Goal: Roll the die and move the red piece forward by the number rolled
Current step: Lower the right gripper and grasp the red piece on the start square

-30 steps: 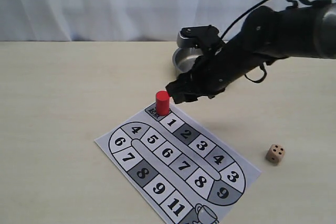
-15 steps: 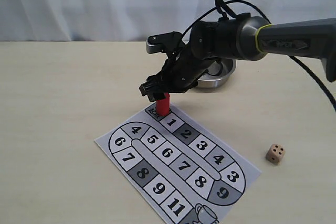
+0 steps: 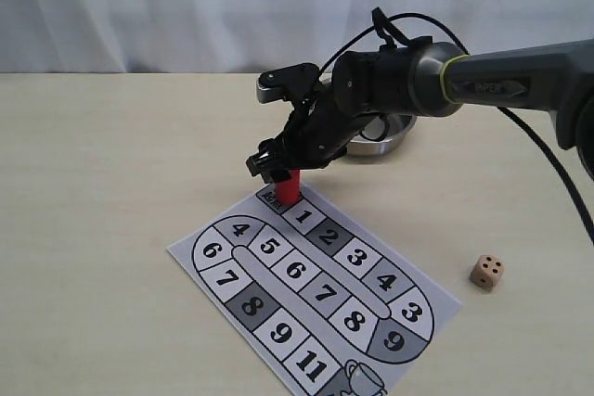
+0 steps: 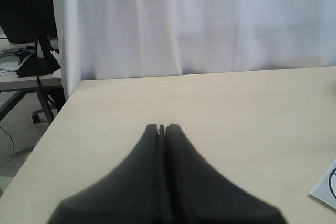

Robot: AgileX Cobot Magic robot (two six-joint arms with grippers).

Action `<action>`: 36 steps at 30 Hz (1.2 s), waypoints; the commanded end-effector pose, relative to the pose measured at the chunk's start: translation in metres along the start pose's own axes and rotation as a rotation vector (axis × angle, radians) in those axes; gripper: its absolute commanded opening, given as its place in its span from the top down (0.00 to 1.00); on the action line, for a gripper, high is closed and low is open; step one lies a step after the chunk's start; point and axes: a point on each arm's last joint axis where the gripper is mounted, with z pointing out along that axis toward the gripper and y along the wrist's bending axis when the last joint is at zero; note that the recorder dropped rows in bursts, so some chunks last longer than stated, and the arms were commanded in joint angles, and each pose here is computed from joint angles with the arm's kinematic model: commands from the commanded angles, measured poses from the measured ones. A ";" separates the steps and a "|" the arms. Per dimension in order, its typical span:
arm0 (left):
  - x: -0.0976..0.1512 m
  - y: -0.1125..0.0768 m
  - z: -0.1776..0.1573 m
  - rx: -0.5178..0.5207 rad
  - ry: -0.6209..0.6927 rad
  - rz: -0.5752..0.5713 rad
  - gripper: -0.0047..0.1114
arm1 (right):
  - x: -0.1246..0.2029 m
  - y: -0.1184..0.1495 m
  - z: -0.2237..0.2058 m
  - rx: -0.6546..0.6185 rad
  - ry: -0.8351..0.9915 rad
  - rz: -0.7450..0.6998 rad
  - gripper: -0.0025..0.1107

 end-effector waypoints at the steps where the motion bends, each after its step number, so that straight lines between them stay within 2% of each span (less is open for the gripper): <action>1: -0.003 0.000 -0.001 0.001 -0.021 -0.012 0.96 | -0.002 0.000 -0.001 0.007 -0.018 -0.021 0.38; 4: -0.003 0.000 -0.001 0.001 -0.021 -0.012 0.96 | -0.002 0.000 -0.001 0.002 -0.007 -0.016 0.39; 6: -0.003 0.000 -0.001 0.001 -0.021 -0.012 0.96 | -0.001 0.001 -0.001 -0.003 0.001 -0.010 0.44; 11: -0.003 0.000 -0.001 0.001 -0.021 -0.012 0.96 | 0.002 0.001 -0.002 -0.010 0.033 -0.011 0.67; 18: -0.003 0.000 -0.001 0.001 -0.021 -0.012 0.96 | -0.003 0.004 -0.017 -0.015 0.025 -0.018 0.94; 27: -0.004 0.000 -0.001 0.001 -0.024 -0.012 0.96 | -0.007 0.008 -0.049 -0.024 0.046 -0.039 0.94; 36: -0.004 0.000 -0.001 0.001 -0.026 -0.012 0.96 | 0.019 0.022 -0.029 -0.018 0.019 -0.088 0.94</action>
